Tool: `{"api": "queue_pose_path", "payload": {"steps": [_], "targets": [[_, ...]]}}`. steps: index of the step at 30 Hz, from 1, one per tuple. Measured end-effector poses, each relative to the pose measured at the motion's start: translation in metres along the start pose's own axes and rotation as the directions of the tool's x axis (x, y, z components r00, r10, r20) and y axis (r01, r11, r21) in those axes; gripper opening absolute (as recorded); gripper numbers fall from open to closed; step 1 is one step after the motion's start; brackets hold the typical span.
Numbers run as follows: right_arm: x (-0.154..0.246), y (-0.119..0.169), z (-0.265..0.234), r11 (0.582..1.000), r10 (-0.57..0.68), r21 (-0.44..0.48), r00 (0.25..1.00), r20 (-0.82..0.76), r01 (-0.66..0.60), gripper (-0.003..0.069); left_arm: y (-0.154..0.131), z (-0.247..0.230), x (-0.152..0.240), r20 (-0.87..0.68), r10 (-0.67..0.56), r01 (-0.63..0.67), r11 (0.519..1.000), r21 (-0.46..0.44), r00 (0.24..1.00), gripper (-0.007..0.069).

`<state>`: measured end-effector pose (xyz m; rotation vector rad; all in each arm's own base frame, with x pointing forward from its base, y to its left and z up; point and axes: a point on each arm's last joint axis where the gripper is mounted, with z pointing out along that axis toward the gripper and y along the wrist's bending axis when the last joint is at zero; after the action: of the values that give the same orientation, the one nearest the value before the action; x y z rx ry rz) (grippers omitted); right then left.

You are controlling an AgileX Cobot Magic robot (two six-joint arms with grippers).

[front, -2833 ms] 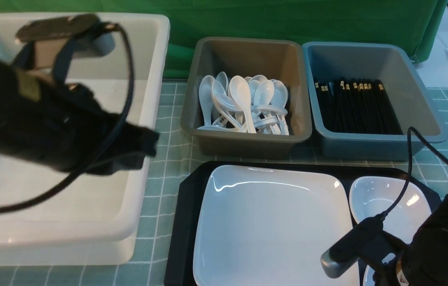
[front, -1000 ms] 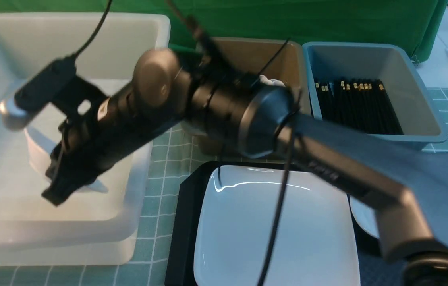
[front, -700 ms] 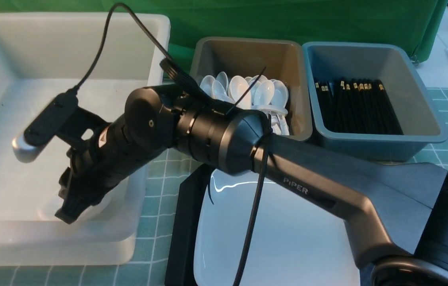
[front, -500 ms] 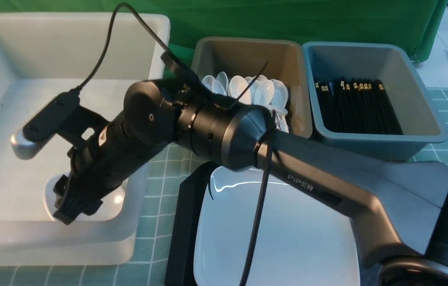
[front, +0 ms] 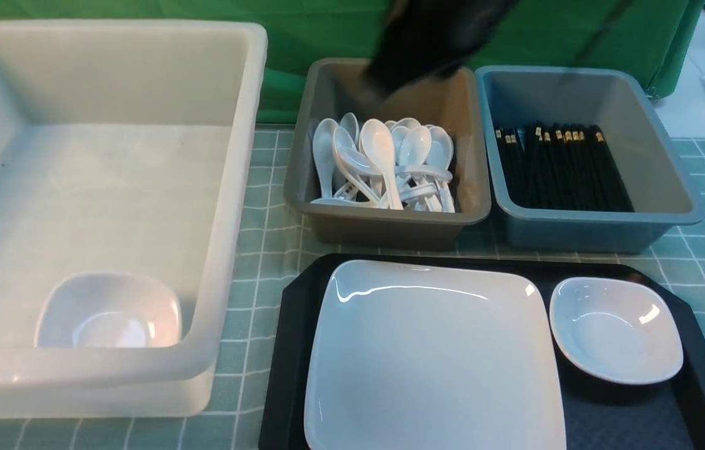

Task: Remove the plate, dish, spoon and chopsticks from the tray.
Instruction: Use the right arm to grab a small plate from the dinner plate

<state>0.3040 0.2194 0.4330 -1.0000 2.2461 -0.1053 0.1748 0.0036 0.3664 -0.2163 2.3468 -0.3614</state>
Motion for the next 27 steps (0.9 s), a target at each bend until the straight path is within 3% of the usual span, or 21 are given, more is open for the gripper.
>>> {"api": "queue_pose_path", "payload": {"steps": [3, 5, 8, 11, 12, 14, 16, 19, 27], "targets": [[0.028, -0.027, -0.009, 0.996, 0.083, 0.041, 0.995, -0.048, -0.082, 0.0027, -0.007, 0.002, 0.002, -0.015, 0.039, -0.039, 0.999, 0.025, 0.999, 0.0012], [0.076, -0.048, -0.008, 0.985, 0.169, 0.065, 0.972, -0.161, -0.161, 0.0036, -0.014, 0.003, 0.004, -0.022, 0.079, -0.078, 0.996, 0.048, 0.997, 0.0012], [0.115, -0.049, 0.012, 0.977, 0.211, 0.055, 0.933, -0.291, -0.204, 0.0095, -0.015, 0.003, 0.004, -0.02, 0.089, -0.088, 0.995, 0.051, 0.996, 0.0012], [0.165, -0.032, 0.054, 0.976, 0.198, 0.008, 0.874, -0.443, -0.217, 0.0281, -0.015, 0.003, 0.003, -0.014, 0.092, -0.092, 0.995, 0.047, 0.996, 0.0012], [0.167, -0.031, 0.057, 0.977, 0.194, 0.005, 0.873, -0.448, -0.215, 0.0281, -0.015, 0.003, 0.003, -0.014, 0.092, -0.092, 0.995, 0.047, 0.996, 0.0012], [0.199, -0.011, 0.091, 0.98, 0.145, -0.048, 0.862, -0.486, -0.192, 0.0467, -0.015, 0.003, 0.003, -0.013, 0.095, -0.094, 0.994, 0.047, 0.995, 0.0012], [0.217, 0.0, 0.109, 0.981, 0.124, -0.068, 0.86, -0.495, -0.181, 0.0549, -0.015, 0.003, 0.003, -0.013, 0.098, -0.097, 0.994, 0.044, 0.995, 0.0012], [0.233, 0.011, 0.125, 0.981, 0.107, -0.086, 0.859, -0.501, -0.172, 0.0589, -0.015, 0.003, 0.003, -0.013, 0.099, -0.098, 0.994, 0.043, 0.995, 0.0012], [0.24, 0.018, 0.154, 0.982, 0.096, -0.099, 0.882, -0.46, -0.158, 0.0566, -0.015, 0.003, 0.003, -0.013, 0.099, -0.098, 0.994, 0.043, 0.995, 0.0012]]}}
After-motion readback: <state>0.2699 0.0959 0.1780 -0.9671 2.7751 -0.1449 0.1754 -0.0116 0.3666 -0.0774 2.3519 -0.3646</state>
